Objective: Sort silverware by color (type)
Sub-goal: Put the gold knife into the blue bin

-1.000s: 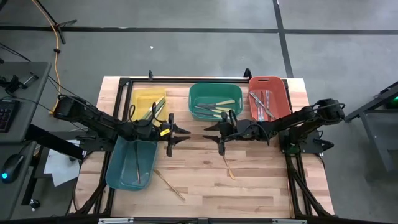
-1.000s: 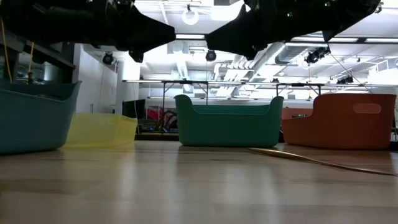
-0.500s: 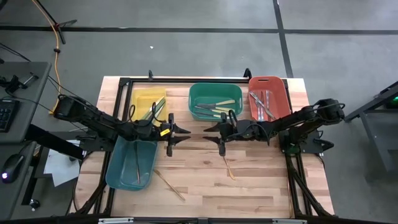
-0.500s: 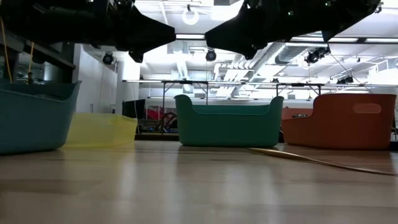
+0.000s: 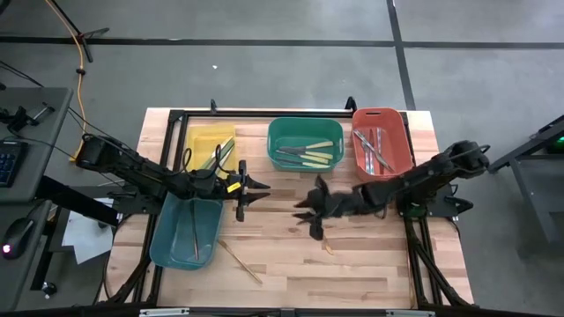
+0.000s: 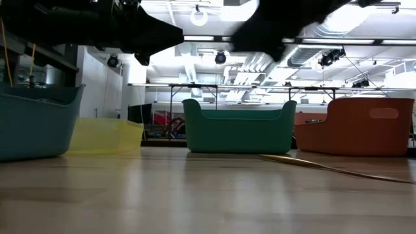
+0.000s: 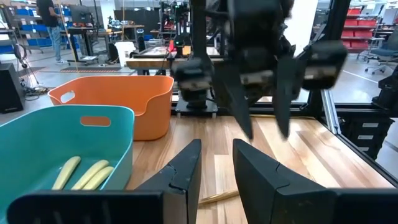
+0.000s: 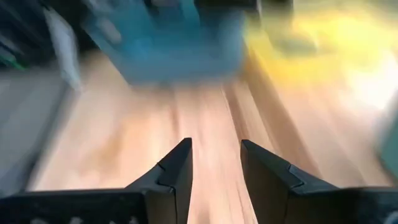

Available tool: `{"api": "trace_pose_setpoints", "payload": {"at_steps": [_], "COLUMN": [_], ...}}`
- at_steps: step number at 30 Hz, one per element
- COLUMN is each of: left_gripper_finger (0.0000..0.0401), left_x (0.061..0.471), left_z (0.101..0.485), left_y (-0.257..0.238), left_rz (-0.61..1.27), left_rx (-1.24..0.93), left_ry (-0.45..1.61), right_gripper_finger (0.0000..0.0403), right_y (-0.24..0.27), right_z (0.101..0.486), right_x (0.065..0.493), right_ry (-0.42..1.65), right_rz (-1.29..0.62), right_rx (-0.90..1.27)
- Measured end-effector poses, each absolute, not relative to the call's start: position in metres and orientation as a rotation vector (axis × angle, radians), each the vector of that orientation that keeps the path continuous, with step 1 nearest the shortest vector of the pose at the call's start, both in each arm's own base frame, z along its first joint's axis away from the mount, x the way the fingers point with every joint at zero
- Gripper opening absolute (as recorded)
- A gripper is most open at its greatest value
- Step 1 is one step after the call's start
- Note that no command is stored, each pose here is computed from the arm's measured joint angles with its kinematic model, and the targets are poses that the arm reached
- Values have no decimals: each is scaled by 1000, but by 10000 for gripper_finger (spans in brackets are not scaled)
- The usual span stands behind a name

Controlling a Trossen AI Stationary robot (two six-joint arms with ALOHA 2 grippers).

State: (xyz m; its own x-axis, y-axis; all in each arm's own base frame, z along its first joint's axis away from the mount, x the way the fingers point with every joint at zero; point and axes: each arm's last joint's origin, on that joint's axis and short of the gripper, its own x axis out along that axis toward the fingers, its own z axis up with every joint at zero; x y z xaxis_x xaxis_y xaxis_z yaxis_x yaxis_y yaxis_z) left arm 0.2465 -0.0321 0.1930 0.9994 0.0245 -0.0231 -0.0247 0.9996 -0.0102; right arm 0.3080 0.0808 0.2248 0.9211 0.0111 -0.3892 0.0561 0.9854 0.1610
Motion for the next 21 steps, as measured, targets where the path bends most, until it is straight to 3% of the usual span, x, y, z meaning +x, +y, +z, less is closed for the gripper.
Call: {"api": "trace_pose_setpoints", "payload": {"at_steps": [5,11,21], "left_gripper_finger": [83,83,83], "left_x": [246,246,246], "left_z": [193,193,193], "left_y": [-32,-32,-32], "left_rz": [25,25,25], "left_rx": [-11,-10,-10], "left_ry": [23,25,25], "right_gripper_finger": [119,119,119], "right_y": [104,122,115], "right_z": [224,205,148], "right_x": [296,297,313], "right_ry": [765,808,922], "right_rz": [-308,-487,-665], "right_rx": [267,450,506]}}
